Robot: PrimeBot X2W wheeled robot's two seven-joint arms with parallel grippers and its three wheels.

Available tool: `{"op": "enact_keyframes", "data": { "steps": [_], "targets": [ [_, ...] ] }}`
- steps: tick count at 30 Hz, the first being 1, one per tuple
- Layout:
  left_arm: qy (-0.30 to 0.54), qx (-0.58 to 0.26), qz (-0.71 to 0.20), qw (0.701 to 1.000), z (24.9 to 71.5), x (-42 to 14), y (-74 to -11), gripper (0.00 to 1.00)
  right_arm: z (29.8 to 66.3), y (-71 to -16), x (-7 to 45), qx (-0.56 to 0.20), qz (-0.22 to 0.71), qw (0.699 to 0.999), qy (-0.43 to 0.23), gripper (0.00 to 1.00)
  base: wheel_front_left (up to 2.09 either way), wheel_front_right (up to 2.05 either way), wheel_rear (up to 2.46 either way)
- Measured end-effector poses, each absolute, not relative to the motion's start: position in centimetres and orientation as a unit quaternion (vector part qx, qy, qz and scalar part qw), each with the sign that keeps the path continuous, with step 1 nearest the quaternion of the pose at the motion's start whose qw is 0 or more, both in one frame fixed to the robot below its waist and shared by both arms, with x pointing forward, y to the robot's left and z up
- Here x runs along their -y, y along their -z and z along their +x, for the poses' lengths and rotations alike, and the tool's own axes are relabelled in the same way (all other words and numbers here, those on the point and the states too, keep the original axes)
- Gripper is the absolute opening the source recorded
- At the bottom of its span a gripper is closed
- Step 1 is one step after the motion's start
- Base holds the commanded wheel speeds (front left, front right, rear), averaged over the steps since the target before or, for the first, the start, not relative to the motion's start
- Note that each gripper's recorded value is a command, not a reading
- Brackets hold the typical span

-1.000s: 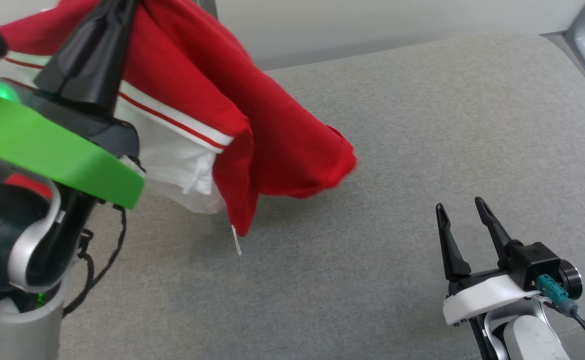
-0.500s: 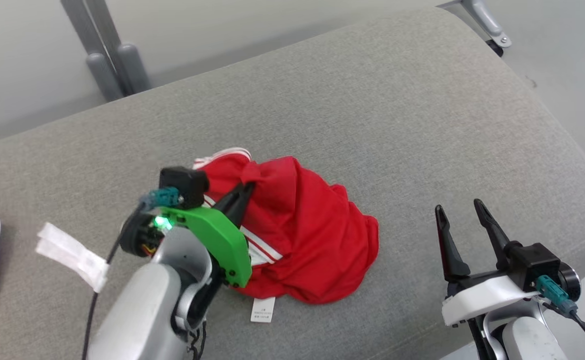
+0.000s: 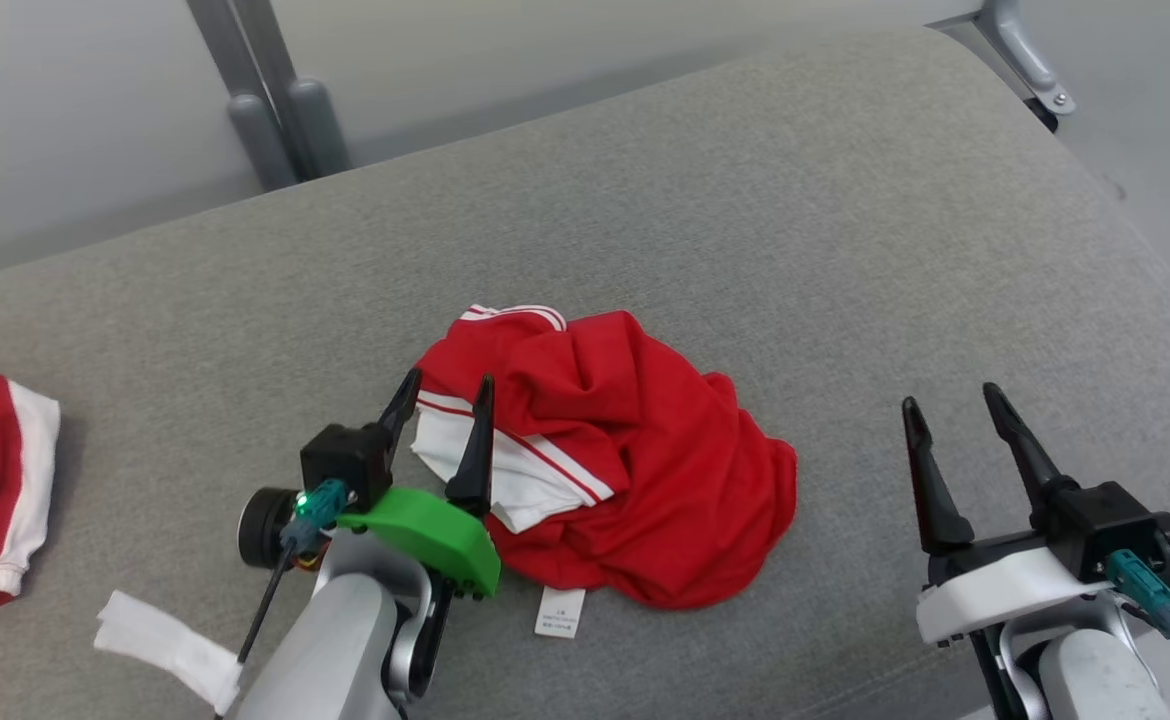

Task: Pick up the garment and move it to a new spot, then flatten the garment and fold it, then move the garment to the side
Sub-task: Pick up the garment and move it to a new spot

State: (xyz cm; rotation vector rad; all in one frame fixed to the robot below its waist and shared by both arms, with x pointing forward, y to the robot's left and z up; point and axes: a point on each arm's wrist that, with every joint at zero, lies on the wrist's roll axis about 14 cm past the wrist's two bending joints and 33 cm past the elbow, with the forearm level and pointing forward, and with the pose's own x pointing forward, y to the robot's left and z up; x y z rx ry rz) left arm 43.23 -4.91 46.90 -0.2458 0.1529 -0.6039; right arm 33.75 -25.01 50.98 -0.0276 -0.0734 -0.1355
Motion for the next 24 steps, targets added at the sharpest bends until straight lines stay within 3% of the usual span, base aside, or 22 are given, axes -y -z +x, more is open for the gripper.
{"op": "enact_keyframes", "data": {
  "steps": [9, 16, 24],
  "targets": [
    [0.163, 0.003, -0.121, 0.979, 40.5, -5.7, -49.9, 1.00, 34.1, -52.8, 23.8, 0.065, -0.041, 0.997, 0.024, 1.00, 0.00, 0.00, 0.00],
    [0.048, 0.013, -0.098, 0.994, 36.3, -14.8, -49.3, 1.00, 34.7, -52.5, 21.5, 0.064, -0.035, 0.997, -0.014, 1.00, 0.00, 0.00, 0.00],
    [0.004, 0.015, -0.081, 0.997, 33.5, -19.0, -48.8, 1.00, 35.1, -50.7, 19.2, 0.040, -0.022, 0.998, -0.041, 1.00, 0.00, 0.00, 0.00]
  ]
}}
